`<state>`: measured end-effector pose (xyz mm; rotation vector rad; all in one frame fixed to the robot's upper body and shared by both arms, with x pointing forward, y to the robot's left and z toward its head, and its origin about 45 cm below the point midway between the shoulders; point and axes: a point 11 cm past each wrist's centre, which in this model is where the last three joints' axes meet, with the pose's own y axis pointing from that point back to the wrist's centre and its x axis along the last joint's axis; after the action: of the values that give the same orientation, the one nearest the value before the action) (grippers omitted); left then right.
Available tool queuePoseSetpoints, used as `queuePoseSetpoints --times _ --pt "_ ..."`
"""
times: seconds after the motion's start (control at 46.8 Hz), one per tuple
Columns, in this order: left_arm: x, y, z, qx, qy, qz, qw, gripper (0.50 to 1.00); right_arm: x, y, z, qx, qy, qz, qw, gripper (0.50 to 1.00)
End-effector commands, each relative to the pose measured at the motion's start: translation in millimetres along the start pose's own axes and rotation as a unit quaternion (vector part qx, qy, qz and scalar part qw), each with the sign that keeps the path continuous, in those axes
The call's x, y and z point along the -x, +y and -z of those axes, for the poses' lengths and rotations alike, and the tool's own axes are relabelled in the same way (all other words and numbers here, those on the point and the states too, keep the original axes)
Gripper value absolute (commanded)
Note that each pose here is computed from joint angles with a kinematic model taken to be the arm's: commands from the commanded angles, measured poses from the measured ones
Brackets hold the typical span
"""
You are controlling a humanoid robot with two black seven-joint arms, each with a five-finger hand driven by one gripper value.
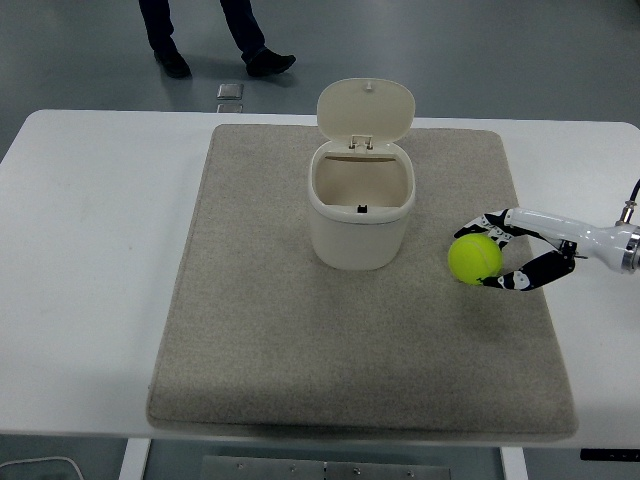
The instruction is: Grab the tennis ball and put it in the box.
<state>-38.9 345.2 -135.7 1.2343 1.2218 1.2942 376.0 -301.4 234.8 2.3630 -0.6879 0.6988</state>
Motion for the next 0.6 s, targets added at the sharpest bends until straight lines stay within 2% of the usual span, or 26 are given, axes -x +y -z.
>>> queuePoseSetpoints --times 0.0,0.107,0.278,0.427,0.577 --pt "0 0 0 0.0 0.0 0.001 1.0 0.992 -15.9 6.4 6.1 -0.006 -0.008 -0.01 1.0 0.5" --pt "0 0 0 0.0 0.0 0.0 1.0 0.992 -27.5 14.9 15.0 -0.018 -0.03 -0.022 0.999 0.5" --pt "0 0 0 0.0 0.0 0.0 1.0 0.992 -58.3 26.7 42.3 -0.054 -0.06 -0.04 0.996 0.5" --pt "0 0 0 0.0 0.0 0.0 1.0 0.992 -67.9 18.9 68.9 -0.095 -0.074 -0.044 0.992 0.5" --pt "0 0 0 0.0 0.0 0.0 1.0 0.992 -64.6 0.3 86.5 -0.118 -0.069 -0.035 0.99 0.5"
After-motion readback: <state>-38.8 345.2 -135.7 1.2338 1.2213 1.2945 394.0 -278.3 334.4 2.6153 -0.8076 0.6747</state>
